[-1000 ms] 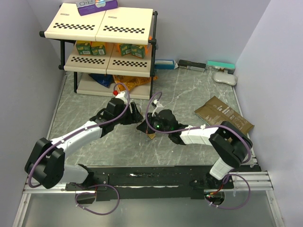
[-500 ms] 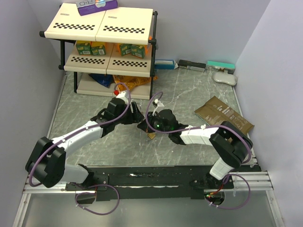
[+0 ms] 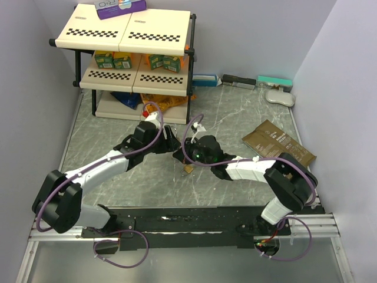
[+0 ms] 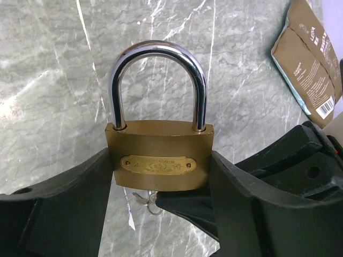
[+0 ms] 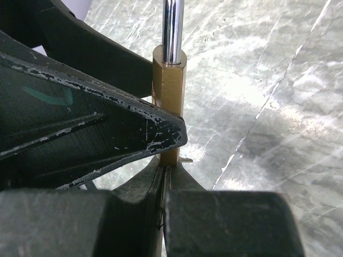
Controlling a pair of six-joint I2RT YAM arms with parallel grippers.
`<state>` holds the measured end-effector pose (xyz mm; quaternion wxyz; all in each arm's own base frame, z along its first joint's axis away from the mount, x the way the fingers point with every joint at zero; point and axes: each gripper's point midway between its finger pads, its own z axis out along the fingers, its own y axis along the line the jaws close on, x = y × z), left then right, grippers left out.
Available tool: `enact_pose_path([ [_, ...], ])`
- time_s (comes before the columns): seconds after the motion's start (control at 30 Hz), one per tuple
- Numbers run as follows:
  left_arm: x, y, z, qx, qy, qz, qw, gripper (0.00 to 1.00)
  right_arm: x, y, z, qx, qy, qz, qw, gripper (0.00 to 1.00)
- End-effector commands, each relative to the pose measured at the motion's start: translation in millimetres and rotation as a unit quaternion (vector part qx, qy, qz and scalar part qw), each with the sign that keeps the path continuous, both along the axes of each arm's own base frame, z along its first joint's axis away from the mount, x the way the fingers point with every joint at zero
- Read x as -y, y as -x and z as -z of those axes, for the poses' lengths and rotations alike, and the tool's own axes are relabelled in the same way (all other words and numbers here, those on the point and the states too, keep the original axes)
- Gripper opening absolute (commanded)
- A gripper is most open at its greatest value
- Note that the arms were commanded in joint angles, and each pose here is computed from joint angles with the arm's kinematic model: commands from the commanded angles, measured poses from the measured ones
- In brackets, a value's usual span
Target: Unlock with the key
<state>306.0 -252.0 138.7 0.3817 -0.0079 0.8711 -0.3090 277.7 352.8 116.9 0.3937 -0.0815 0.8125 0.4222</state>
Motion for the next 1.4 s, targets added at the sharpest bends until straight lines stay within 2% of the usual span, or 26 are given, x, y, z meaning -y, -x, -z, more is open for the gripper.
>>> enact_pose_path([
  [0.0, 29.3, 42.9, 5.0, -0.053, 0.014, 0.096, 0.994, 0.01, 20.6, -58.7, -102.0, 0.146, -0.087, 0.101, 0.980, 0.00],
  [1.03, 43.9, 56.8, 28.9, -0.101, -0.002, 0.137, 0.985, 0.01, 39.1, -48.7, -163.8, 0.277, -0.117, 0.128, 0.945, 0.00],
  [1.23, 46.0, 59.3, 29.2, -0.102, 0.000, 0.140, 0.985, 0.01, 40.5, -45.8, -169.7, 0.282, -0.126, 0.130, 0.942, 0.00],
  [1.37, 39.6, 51.6, 20.4, -0.086, -0.010, 0.117, 0.989, 0.01, 40.3, -43.4, -162.2, 0.255, -0.129, 0.130, 0.949, 0.00],
])
